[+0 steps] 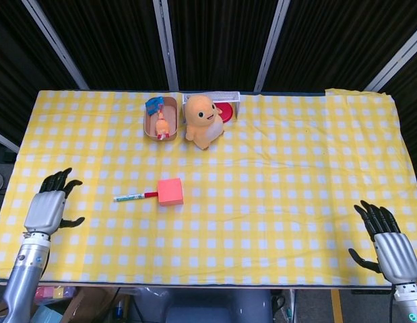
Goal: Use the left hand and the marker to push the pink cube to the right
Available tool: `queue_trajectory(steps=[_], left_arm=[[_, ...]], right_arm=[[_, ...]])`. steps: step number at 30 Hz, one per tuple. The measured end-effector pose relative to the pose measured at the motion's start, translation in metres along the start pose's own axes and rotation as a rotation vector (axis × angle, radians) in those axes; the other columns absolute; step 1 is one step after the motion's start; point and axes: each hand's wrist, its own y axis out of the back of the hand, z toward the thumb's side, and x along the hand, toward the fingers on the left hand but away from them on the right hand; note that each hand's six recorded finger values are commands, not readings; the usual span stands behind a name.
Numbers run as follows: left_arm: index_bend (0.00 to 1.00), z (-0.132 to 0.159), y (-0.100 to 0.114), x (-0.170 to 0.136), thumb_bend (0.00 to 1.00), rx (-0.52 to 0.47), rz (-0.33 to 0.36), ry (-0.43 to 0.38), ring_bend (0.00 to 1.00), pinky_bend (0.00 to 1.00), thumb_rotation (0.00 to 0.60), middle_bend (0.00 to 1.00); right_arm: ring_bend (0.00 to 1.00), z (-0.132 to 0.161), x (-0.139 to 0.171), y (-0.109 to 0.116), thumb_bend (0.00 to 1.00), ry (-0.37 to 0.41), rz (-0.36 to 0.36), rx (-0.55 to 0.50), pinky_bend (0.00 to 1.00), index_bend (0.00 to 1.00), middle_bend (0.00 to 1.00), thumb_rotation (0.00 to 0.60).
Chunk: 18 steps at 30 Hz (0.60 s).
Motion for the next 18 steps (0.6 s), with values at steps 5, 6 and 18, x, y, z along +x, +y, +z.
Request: queue_trajectory(steps=[5, 6, 18], left_arm=[[0.36, 0.024, -0.011, 0.027, 0.25, 0.009, -0.027, 0.0, 0.0, 0.08, 0.6, 0.03], [0.36, 0.03, -0.013, 0.032, 0.25, 0.014, -0.032, -0.001, 0.0, 0.08, 0.6, 0.03], [0.43, 0.073, -0.057, 0.066, 0.3, 0.069, -0.121, 0.032, 0.0, 0.08, 0.6, 0.05]], right_arm=[[0.0, 0.0, 0.0, 0.0, 0.32, 0.002, 0.002, -0.003, 0.0, 0.0, 0.0, 0.6], [0.0, 0.0, 0.0, 0.0, 0.32, 0.002, 0.001, -0.005, 0.0, 0.0, 0.0, 0.6], [0.0, -0.001, 0.0, 0.002, 0.32, 0.002, -0.002, -0.018, 0.0, 0.0, 0.0, 0.6]])
